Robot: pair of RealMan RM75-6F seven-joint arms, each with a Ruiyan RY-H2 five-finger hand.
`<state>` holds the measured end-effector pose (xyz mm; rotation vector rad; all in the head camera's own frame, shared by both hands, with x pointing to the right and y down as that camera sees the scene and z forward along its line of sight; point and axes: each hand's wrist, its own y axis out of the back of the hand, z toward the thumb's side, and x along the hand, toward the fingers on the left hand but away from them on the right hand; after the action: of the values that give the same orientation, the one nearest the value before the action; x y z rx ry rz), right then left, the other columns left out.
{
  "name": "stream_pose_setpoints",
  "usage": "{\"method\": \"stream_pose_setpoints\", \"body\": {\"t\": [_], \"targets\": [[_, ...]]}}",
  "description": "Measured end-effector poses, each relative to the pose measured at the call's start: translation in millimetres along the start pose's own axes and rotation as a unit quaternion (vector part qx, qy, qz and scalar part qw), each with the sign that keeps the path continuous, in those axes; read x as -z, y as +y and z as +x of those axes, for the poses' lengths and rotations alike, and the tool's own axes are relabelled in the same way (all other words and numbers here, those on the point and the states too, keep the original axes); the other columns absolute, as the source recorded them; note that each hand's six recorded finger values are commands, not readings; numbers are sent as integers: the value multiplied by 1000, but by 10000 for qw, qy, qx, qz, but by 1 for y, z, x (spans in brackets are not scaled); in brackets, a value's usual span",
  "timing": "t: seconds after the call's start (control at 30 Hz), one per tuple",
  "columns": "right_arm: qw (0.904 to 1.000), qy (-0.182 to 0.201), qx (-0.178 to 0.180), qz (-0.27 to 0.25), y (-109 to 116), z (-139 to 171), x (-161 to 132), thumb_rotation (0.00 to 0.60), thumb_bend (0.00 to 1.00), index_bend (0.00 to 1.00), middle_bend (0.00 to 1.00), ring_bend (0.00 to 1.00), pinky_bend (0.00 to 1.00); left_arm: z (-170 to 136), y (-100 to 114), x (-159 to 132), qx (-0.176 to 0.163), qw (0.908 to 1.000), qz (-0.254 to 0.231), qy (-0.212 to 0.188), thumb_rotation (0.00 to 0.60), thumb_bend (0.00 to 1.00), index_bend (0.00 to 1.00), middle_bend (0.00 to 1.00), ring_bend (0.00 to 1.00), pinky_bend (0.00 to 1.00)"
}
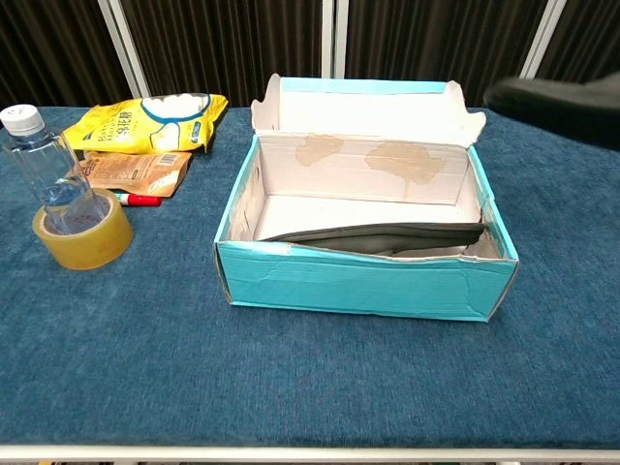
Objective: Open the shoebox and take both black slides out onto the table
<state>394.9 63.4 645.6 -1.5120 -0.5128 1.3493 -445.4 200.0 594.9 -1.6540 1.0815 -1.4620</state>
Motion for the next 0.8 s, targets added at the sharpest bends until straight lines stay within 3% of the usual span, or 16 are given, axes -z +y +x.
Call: {"method": "stream_pose_setpoints", "body": {"t": [0.3, 0.57, 0.73, 0.77, 0.8], "targets": [[9967, 58, -768, 266, -34, -17, -7, 600, 867, 819, 702, 437, 110, -2, 0, 1, 4, 10000, -15, 25, 600, 97, 209, 189, 100, 92], [9964, 134, -607, 568, -39, -52, -35, 600, 850, 770, 655, 387, 49, -4, -2, 3, 5, 10000, -31, 51, 600, 97, 209, 188, 100, 91], [9963, 63, -369, 773, -40, -72, -50, 600, 708, 642, 540, 282, 0, -3, -3, 3, 13, 10000, -31, 48, 600, 97, 209, 188, 100, 92], [9961, 43, -334, 819, -40, -75, -53, 600, 659, 594, 496, 245, 0, -3, -3, 3, 9, 10000, -33, 44, 600, 97, 209, 188, 100, 92], [9959, 17, -306, 850, -41, -79, -58, 600, 535, 496, 413, 171, 0, -2, -3, 3, 9, 10000, -31, 42, 600, 97, 209, 188, 100, 92]]}}
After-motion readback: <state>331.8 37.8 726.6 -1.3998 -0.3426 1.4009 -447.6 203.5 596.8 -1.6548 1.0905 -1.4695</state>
